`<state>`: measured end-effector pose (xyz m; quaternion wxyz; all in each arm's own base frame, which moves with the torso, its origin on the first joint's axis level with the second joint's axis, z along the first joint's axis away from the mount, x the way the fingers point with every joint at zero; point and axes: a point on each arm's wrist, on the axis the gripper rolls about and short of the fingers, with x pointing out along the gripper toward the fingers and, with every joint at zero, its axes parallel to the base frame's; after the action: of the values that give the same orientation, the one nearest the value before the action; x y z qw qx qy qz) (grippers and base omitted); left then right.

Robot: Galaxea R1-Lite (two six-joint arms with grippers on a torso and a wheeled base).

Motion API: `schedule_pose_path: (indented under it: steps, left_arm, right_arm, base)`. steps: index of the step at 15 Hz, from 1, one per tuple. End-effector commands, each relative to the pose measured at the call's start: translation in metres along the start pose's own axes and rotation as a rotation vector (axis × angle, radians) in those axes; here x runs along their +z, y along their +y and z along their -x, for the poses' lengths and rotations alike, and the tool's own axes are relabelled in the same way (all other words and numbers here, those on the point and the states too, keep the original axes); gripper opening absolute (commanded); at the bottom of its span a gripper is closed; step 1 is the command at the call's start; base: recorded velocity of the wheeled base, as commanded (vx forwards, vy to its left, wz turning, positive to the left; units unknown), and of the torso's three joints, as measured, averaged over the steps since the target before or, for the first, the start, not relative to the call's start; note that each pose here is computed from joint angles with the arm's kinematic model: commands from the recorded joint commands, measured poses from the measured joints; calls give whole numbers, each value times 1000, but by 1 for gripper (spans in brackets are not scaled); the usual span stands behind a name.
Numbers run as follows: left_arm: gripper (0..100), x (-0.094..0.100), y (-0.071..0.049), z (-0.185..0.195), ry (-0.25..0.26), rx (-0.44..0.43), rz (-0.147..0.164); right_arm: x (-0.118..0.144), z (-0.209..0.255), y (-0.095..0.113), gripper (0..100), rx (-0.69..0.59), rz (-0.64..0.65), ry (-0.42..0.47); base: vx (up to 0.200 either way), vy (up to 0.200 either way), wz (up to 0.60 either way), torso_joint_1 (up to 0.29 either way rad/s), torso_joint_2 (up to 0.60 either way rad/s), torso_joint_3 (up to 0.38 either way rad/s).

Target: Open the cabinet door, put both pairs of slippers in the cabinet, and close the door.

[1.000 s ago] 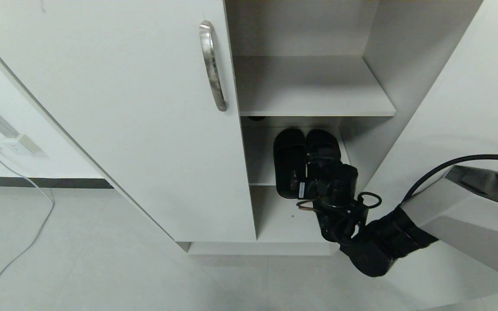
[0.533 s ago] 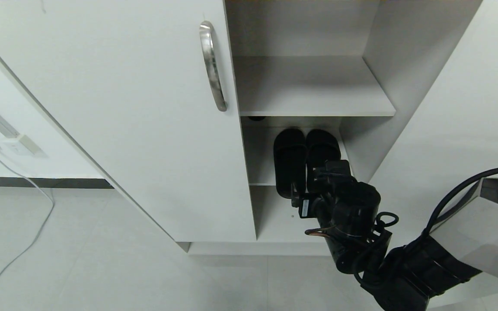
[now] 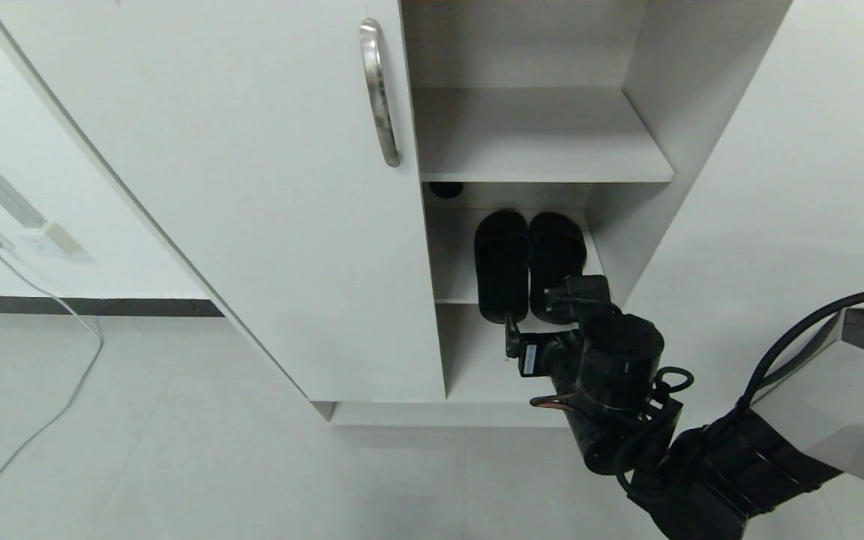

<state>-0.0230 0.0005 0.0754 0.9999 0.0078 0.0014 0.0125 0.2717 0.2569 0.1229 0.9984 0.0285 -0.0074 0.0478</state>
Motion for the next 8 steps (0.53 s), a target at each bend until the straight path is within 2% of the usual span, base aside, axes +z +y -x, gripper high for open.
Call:
schedule_pose_path:
  steps: [1,2,8]
  left_arm:
    - [0,0,0,0,2,1,0]
    - [0,0,0,0,2,2,0]
    - [0,0,0,0,2,-1,0]
  right_arm:
    - [0,1,0,100,1,1,1]
    - [0,1,0,100,1,1,1]
    - [-1,1,-1,100,-2,2,2]
  base:
    - [-200,0,0,-2,2,2]
    - [-200,0,0,2,-2,7]
    - [0,0,0,0,0,0]
